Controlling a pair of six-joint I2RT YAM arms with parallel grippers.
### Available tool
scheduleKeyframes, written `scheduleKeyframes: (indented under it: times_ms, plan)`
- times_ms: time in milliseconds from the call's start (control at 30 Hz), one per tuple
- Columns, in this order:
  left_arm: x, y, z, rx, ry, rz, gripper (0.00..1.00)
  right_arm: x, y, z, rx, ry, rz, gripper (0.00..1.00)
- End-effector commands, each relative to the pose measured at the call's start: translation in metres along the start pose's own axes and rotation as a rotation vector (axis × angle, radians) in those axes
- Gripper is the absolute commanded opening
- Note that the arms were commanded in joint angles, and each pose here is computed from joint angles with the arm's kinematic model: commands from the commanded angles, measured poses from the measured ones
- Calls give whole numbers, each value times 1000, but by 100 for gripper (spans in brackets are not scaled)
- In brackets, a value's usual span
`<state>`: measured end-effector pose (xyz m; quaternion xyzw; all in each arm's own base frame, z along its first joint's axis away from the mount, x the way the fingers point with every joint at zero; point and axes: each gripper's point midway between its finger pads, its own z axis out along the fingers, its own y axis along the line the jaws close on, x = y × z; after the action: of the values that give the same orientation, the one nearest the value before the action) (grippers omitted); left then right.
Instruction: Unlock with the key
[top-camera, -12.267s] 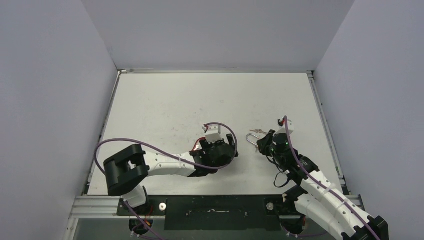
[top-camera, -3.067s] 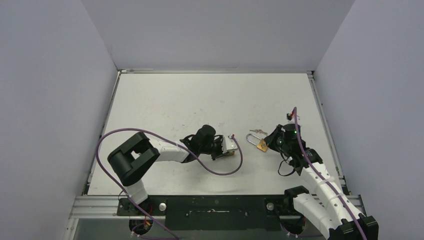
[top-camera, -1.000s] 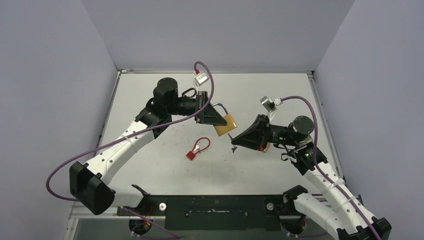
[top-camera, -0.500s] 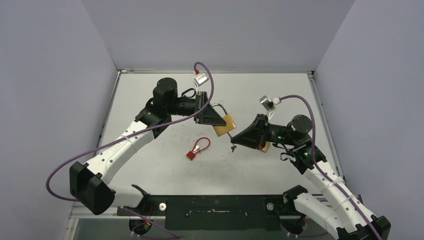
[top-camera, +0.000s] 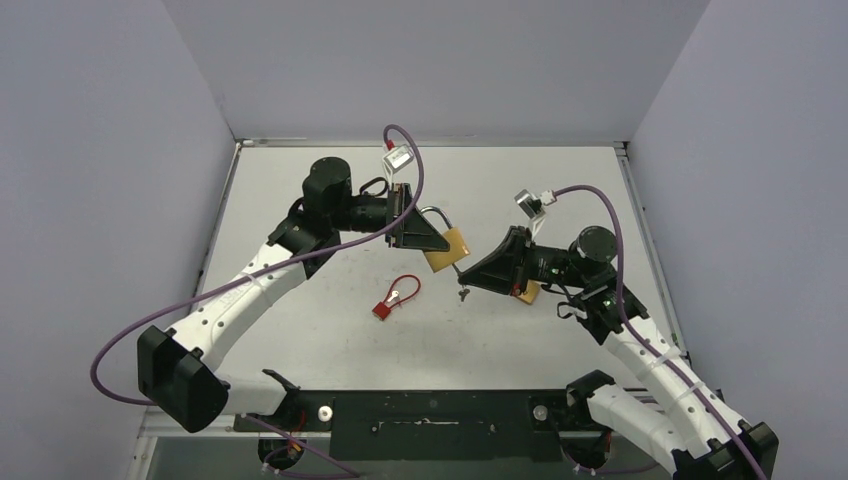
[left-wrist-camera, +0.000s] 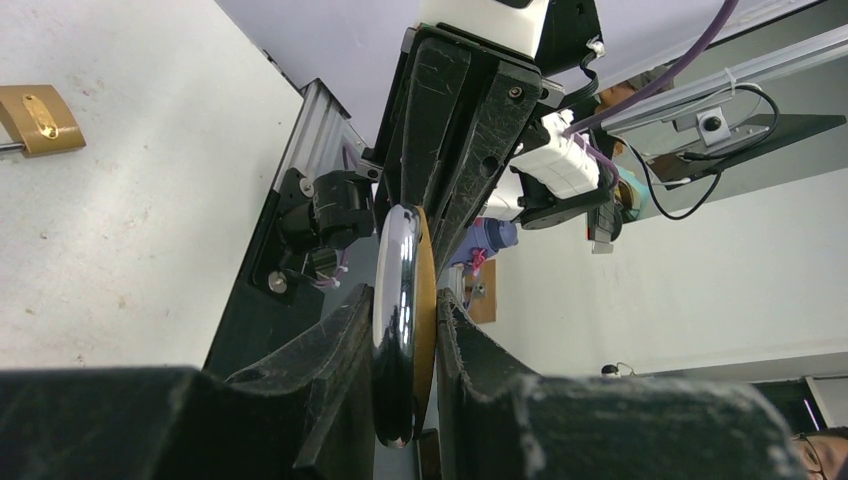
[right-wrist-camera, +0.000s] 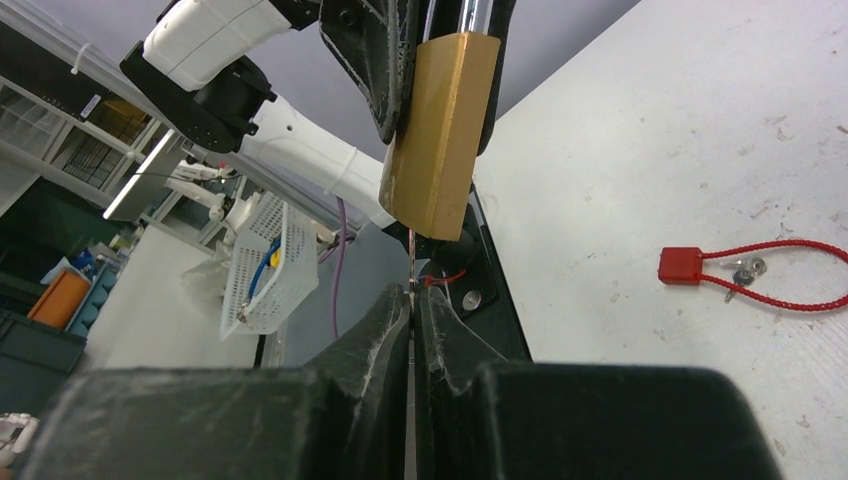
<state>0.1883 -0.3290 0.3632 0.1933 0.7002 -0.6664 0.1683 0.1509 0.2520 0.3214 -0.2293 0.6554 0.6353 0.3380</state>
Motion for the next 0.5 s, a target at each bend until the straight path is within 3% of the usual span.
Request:
scheduleKeyframes:
  times_ms: [0, 467]
  plan:
    - [-5, -45, -10, 106, -20, 125, 0, -21, 3, 4, 16, -49, -74, 0]
    - [3, -43, -13, 107, -18, 171, 0, -34, -1, 11, 23, -91, -7, 0]
